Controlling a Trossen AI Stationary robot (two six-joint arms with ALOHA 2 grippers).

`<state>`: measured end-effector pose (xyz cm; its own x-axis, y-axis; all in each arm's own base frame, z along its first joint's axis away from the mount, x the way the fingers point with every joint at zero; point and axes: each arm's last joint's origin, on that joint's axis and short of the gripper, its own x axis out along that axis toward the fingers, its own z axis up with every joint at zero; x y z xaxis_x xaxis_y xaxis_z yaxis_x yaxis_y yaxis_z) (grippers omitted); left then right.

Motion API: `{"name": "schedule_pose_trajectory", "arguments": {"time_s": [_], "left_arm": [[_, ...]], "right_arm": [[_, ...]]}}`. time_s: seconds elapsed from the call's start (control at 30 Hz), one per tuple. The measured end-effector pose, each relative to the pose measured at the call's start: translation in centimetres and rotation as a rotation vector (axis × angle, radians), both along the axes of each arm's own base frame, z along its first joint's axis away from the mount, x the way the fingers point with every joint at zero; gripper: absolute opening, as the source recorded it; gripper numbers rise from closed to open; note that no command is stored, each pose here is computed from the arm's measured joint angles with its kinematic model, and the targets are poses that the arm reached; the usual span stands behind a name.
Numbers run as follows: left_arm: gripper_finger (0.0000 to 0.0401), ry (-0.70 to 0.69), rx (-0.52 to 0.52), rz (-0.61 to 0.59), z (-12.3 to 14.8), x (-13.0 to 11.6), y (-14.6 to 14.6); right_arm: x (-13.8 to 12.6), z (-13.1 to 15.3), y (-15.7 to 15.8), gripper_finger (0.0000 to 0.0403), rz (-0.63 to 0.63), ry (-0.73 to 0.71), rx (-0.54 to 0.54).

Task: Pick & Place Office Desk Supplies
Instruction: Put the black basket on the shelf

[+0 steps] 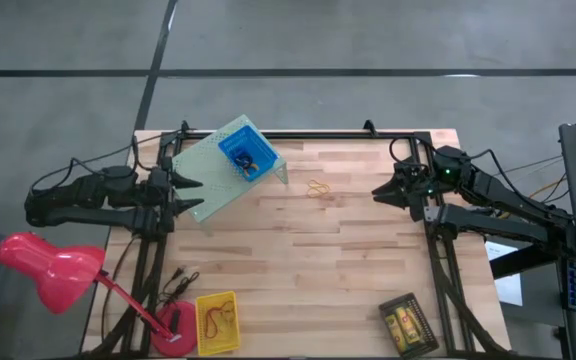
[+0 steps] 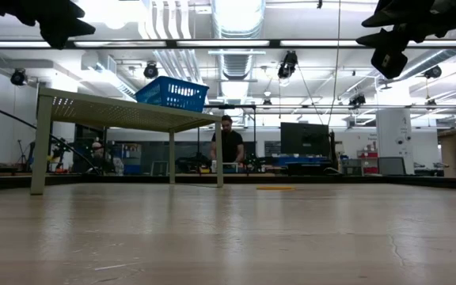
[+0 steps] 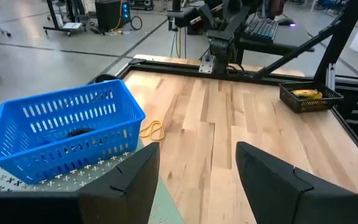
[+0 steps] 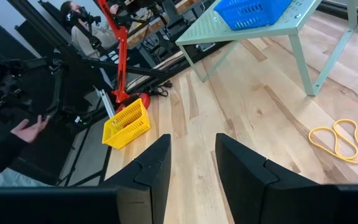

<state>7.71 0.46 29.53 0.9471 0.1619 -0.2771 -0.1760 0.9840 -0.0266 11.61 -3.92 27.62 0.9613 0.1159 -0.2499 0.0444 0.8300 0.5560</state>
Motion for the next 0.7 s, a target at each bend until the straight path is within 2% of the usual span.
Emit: {"name": "schedule_pose_trajectory", "arguments": {"time_s": [0.4,0.6,0.7], "left_arm": [[0.0215,0.000,0.000,0.000,0.00,0.00,0.00],[0.0215,0.000,0.000,0.000,0.00,0.00,0.00],[0.0215,0.000,0.000,0.000,0.00,0.00,0.00]], "right_arm": [[0.00,0.00,0.00,0.0123,-0.001,0.000,0.004],[0.00,-0.01,0.01,0.0123,-0.025,0.014,0.116],[0.06,-0.01,0.06,0.0123,-0.001,0.014,0.128]]}}
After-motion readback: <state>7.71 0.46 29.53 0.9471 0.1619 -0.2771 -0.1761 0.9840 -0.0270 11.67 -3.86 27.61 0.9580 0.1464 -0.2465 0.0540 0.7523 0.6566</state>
